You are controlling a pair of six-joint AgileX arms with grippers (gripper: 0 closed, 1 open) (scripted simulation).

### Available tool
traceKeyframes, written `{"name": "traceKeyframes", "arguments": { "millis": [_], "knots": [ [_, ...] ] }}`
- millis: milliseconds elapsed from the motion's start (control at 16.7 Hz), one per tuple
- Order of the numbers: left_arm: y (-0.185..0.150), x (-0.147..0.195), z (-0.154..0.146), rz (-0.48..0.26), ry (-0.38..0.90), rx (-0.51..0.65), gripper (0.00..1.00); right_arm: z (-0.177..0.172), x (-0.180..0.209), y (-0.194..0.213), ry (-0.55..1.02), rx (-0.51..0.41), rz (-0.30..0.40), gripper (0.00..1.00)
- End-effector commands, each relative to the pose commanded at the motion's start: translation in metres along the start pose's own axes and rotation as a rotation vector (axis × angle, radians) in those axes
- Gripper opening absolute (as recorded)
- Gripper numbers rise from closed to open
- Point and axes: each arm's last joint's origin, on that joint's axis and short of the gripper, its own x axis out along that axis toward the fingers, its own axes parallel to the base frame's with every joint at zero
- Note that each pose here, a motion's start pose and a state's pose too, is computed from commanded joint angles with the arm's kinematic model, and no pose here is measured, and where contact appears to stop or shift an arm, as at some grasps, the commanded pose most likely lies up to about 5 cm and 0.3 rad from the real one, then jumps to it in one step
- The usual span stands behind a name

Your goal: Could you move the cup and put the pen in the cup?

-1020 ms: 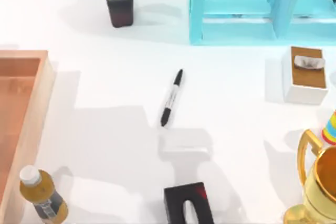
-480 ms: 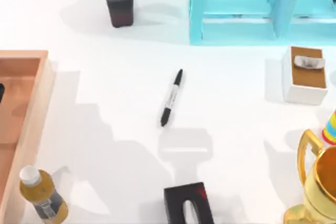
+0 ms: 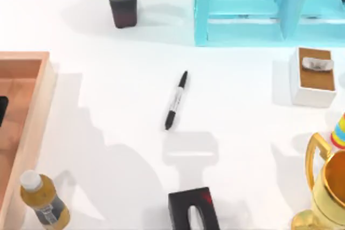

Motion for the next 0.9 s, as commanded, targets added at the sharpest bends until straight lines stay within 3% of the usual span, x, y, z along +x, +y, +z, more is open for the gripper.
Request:
{"name": "traceKeyframes", "arguments": {
  "millis": [720,900],
  "knots": [
    [0.0000,0.0000,0.0000,0.000,0.000,0.000,0.02,0.0000,0.0000,0.0000,0.000,0.000,0.000,1.00],
    [0.0000,0.0000,0.0000,0.000,0.000,0.000,0.00,0.0000,0.0000,0.0000,0.000,0.000,0.000,1.00]
  ]
}}
